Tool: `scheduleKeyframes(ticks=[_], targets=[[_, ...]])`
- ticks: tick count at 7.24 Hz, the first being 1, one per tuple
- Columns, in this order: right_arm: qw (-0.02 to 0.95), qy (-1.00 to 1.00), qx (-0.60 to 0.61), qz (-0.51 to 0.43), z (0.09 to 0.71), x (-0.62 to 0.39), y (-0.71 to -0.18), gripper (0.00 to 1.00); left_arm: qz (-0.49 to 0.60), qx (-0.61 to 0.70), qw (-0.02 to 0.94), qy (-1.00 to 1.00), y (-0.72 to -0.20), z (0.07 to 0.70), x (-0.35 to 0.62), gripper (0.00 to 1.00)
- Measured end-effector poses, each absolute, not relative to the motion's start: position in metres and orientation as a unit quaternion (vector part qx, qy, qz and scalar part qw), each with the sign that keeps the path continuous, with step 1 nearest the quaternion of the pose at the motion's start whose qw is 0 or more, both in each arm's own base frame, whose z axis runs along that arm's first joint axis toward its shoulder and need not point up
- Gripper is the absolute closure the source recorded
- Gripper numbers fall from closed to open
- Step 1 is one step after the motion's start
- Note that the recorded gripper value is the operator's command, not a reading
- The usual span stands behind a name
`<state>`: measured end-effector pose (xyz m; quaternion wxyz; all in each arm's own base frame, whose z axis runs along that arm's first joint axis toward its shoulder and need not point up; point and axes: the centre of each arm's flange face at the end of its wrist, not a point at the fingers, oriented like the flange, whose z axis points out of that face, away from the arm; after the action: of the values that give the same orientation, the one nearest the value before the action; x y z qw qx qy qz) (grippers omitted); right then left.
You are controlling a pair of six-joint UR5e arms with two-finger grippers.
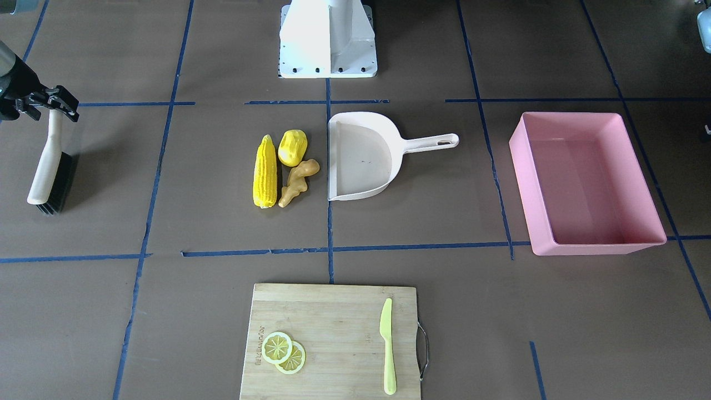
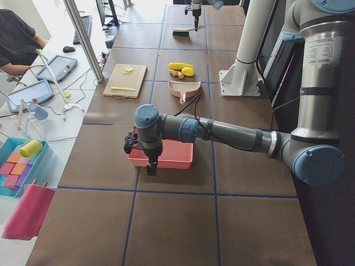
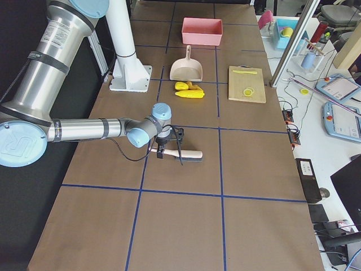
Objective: Sweep and dump trash into bin
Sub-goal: 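Move the right gripper to the brush handle while the left gripper moves toward the dustpan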
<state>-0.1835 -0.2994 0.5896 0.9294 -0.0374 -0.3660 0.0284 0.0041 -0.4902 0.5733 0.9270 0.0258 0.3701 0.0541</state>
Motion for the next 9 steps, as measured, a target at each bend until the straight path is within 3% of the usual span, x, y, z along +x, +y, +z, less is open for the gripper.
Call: scheduleKeyframes(ticks=[1,2,5,9], targets=[[0.930,-0.365,-0.042,0.033,0.591,-0.185,-0.298,0.81,0.076,0.040,0.924,0.372,-0.493,0.567,0.023,0.00],[0.929,-0.365,-0.043,0.033,0.591,-0.187,-0.297,0.94,0.099,0.058,0.921,0.373,-0.496,0.561,0.039,0.00],[0.924,-0.380,-0.035,0.019,0.569,-0.194,-0.295,0.98,0.196,0.116,0.894,0.387,-0.510,0.498,0.117,0.00],[0.905,-0.423,-0.013,-0.037,0.496,-0.237,-0.291,0.99,0.350,0.198,0.812,0.422,-0.501,0.359,0.256,0.00]])
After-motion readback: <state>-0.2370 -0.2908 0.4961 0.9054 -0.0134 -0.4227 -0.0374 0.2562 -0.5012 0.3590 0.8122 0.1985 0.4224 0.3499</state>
